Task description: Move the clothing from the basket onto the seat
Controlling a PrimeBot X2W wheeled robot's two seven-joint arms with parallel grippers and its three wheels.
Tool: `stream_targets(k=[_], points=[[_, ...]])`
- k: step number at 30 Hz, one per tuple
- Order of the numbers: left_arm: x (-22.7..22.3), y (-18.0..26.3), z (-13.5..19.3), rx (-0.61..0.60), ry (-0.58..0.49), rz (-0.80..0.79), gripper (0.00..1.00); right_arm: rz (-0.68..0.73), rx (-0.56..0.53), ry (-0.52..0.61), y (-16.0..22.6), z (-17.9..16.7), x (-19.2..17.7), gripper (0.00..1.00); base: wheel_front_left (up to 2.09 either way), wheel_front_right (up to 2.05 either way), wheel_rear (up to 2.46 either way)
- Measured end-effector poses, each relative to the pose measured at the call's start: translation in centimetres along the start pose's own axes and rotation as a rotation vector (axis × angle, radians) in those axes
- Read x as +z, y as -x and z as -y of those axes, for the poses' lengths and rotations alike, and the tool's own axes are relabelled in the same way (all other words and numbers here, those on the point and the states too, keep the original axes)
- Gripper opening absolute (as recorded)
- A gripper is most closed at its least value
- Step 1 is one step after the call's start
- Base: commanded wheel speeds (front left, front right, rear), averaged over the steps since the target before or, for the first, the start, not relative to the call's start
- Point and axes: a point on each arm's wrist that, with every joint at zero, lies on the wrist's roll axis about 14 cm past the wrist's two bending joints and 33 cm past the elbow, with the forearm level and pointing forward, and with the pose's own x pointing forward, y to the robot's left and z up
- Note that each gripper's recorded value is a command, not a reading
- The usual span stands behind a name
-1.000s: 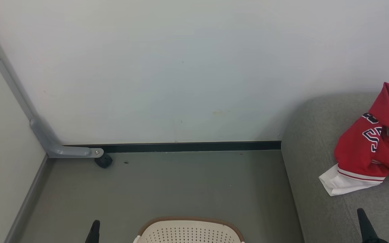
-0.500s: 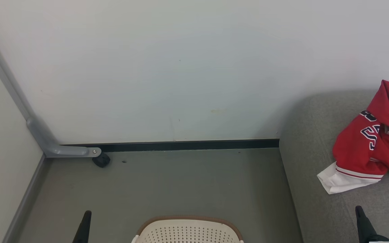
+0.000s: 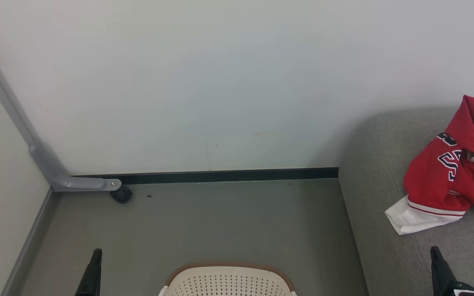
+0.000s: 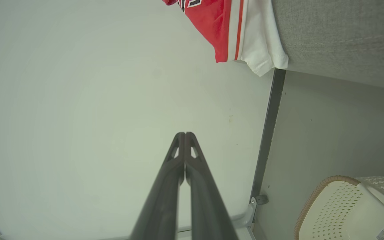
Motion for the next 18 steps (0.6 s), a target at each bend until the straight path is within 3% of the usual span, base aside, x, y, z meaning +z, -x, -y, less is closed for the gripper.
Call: stream_targets(k=[18], points=[[-0.03,-0.21,0.32,-0.010,0.004,0.000,0.00,0.001,0.003,-0.001,-0.07,-0.11,0.03,0.00,0.00,0.00,0.00]])
